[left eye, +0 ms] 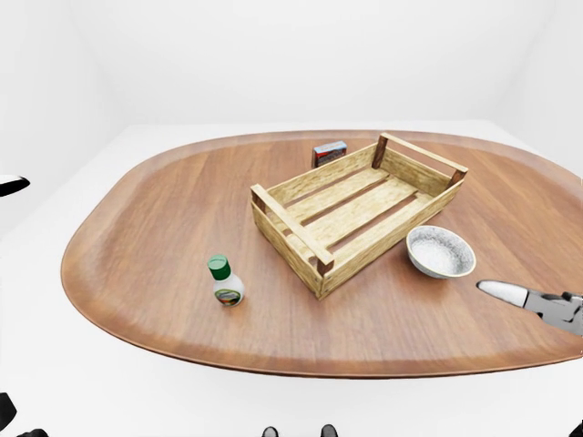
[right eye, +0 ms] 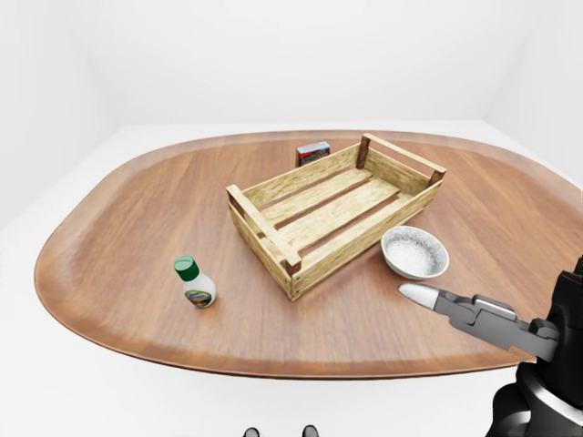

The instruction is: Pick up the salad dressing and put it in the tray.

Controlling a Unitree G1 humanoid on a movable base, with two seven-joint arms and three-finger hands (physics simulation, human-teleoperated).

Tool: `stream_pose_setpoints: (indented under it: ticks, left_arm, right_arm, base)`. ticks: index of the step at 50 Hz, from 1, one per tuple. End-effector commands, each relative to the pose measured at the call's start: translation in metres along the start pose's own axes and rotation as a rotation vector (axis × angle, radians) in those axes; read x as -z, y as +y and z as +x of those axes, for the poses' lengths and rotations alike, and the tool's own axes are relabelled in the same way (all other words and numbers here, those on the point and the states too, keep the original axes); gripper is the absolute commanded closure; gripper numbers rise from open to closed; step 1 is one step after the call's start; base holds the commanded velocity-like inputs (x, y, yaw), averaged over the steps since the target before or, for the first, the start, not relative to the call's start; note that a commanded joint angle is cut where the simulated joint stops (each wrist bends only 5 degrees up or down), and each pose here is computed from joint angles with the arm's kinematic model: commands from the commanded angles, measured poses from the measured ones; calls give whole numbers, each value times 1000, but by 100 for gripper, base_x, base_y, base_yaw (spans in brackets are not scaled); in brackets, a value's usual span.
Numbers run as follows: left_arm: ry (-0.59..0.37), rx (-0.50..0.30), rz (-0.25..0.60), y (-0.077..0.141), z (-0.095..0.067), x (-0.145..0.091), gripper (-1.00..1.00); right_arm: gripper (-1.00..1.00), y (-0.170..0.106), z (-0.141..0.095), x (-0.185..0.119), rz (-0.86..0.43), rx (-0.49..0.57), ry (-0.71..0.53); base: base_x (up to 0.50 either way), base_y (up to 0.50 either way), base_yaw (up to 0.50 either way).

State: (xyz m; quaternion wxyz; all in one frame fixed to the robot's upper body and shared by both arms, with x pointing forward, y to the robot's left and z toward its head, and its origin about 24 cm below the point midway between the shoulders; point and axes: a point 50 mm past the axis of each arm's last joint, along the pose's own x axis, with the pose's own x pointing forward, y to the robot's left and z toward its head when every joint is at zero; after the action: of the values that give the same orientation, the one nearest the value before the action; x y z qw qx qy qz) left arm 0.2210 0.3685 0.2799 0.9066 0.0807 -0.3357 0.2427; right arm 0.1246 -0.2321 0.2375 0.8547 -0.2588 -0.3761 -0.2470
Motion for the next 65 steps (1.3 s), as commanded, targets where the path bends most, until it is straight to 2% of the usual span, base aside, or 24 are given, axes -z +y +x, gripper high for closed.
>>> stream_pose_setpoints:
  ticks: [1,12,13,15,17,21,28,40,43,49,65]
  left_arm:
    - [12,-2,1,1,0,3,-100]
    - [17,-1,3,1,0,4,-100]
    - [16,-2,2,1,0,4,-100]
    - [18,-2,2,1,0,4,-100]
    - [17,-1,2,1,-1,4,-100]
    - [16,-2,2,1,0,4,-100]
    - [19,-2,1,1,0,5,-100]
    - [4,-1,-3,0,0,1,-100]
    - [12,2,-1,-1,-1,3,-100]
    - [16,1,0,0,-1,4,-100]
    - [30,-2,2,1,0,7,-100]
  right_arm:
    - [-100,7,1,-1,-95,-34,7]
    - [-100,3,2,0,-93,-19,12]
    - [-100,3,2,0,-39,-17,1]
    - [-100,5,3,-1,-48,-20,-6]
    - [-100,3,3,-2,69,0,-25]
    - [-100,-3,5,-4,185,16,-42]
    - [-100,-3,5,-4,246,20,-14]
    - [-100,-5,6,-4,255,30,-2]
    - [-100,-15,4,-2,244,82,16]
    - [-100,-23,2,-1,206,78,29]
    - [-100,-24,3,-1,209,77,37]
  base:
    - [31,50,0]
    - [33,47,0]
    - [48,21,0]
    - [49,17,0]
    - [50,0,0]
    - [50,0,0]
    - [50,-1,0]
    - [50,-4,0]
    - [50,-5,0]
    - [50,-5,0]
    - [50,-5,0]
